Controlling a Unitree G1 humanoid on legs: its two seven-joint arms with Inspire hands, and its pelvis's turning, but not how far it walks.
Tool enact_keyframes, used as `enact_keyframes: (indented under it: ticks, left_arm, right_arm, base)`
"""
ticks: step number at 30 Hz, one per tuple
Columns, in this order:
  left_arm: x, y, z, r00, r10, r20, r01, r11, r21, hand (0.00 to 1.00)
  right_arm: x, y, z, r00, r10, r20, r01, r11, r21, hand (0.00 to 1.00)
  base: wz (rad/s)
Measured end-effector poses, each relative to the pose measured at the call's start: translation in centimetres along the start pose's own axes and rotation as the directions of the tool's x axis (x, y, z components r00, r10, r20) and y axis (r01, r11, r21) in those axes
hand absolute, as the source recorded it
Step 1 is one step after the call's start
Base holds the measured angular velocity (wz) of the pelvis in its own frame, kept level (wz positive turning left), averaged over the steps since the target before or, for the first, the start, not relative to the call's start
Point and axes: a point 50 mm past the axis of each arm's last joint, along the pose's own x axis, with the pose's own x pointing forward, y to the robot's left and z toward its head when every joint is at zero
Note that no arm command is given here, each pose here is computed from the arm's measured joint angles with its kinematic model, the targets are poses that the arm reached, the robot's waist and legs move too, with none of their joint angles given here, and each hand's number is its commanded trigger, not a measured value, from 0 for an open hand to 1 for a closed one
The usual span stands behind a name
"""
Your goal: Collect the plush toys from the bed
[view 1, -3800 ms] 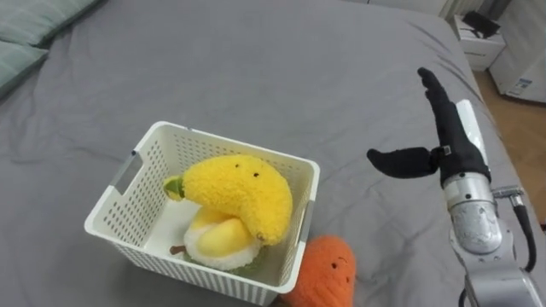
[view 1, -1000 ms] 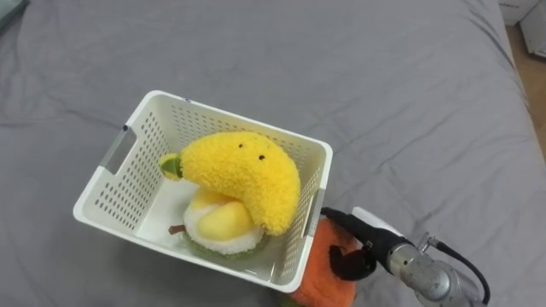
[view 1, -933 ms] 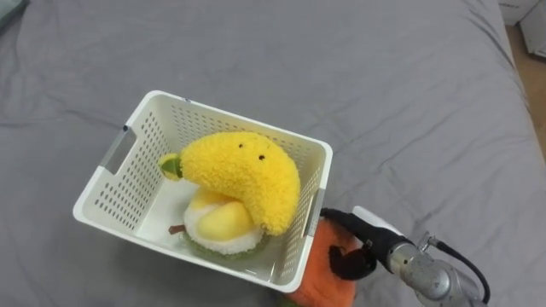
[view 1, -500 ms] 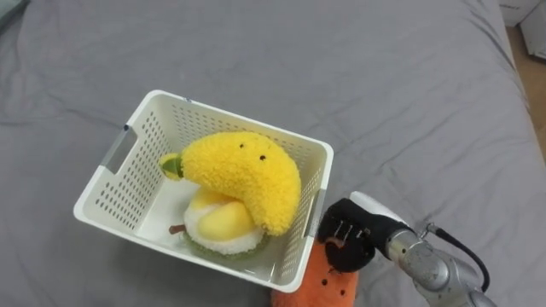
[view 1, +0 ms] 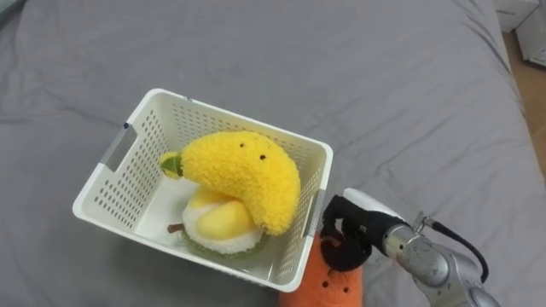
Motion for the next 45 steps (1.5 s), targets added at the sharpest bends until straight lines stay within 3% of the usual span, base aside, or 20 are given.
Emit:
enact_keyframes:
  ticks: [12,18,28,35,45]
  left_arm:
    - [-0.1,0.1,-0.5,1.0,0.001,-0.012,-0.001,1.0,-0.001,0.0]
    - [-0.1,0.2,-0.7,1.0,0.002,-0.016,-0.002,1.0,-0.008,0.0]
    - [-0.4,0.0,-2.1,0.998,0.028,-0.052,-0.031,0.999,-0.043,0.0]
    - [-1.0,-0.5,-3.1,0.997,0.032,-0.074,-0.04,0.994,-0.105,0.0]
    - [-1.2,-0.7,-3.9,0.995,0.037,-0.093,-0.047,0.994,-0.103,0.0]
  right_arm:
    - [-0.2,-0.6,0.1,0.999,-0.034,0.0,0.034,0.999,-0.005,1.0]
    - [-1.5,-2.9,-0.3,0.99,-0.143,0.013,0.144,0.988,-0.05,1.0]
    - [-4.8,-7.2,-2.7,0.867,-0.496,-0.045,0.497,0.867,0.026,1.0]
    - [-6.9,-9.4,-1.2,0.748,-0.663,0.022,0.661,0.748,0.06,1.0]
    - [-7.6,-9.9,-0.3,0.69,-0.722,0.053,0.719,0.692,0.064,1.0]
  base:
    - [-0.02]
    - [-0.01]
    - [-0.01]
    - [-0.06]
    - [-0.01]
